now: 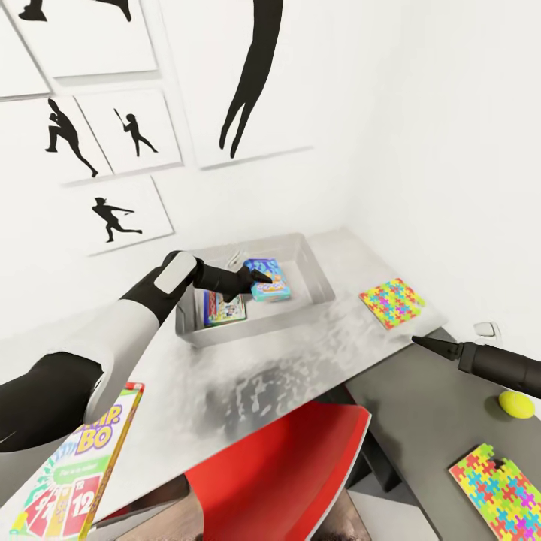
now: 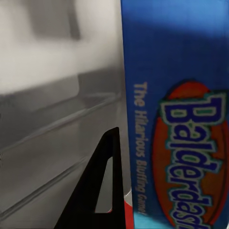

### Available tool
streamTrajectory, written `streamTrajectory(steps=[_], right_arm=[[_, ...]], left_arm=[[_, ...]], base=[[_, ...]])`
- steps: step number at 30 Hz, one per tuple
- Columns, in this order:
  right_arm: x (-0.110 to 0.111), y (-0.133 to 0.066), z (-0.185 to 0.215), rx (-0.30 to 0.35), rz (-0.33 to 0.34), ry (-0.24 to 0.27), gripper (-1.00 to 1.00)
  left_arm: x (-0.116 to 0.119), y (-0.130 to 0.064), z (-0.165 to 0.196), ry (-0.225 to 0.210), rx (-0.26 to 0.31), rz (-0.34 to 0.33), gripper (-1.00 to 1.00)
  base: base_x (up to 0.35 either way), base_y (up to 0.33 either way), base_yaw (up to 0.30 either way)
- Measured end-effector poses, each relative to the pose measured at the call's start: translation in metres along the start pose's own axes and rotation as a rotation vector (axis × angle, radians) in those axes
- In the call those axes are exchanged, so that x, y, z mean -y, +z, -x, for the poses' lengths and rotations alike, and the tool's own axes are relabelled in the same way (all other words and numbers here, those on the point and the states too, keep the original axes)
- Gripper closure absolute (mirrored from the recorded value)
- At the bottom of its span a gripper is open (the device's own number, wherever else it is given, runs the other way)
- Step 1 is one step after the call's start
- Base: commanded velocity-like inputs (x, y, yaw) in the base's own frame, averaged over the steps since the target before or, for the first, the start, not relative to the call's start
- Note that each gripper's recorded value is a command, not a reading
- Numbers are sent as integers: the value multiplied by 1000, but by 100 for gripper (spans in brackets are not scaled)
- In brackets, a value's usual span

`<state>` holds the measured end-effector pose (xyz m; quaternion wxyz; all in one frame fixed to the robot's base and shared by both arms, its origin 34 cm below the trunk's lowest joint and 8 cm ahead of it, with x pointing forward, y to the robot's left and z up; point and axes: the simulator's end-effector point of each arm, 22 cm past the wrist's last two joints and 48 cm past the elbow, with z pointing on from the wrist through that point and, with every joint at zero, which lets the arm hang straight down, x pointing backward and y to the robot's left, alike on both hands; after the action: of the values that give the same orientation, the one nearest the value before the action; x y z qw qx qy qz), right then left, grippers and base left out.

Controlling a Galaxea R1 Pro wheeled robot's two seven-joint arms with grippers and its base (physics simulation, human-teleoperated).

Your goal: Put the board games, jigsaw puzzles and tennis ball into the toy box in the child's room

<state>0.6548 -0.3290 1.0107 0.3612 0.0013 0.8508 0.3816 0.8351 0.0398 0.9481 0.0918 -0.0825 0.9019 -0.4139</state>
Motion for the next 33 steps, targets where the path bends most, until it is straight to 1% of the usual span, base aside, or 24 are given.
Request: streamTrajectory(steps=[18,33], right_arm=[[10,7,-10,-21,-8,19,-100],[19,13,-18,-39,-15,35,-100]], left_arm=[[0,4,17,-3,0,12,100],[-5,11,21,-7,-5,14,100]], base=[[0,0,0],[0,0,0]])
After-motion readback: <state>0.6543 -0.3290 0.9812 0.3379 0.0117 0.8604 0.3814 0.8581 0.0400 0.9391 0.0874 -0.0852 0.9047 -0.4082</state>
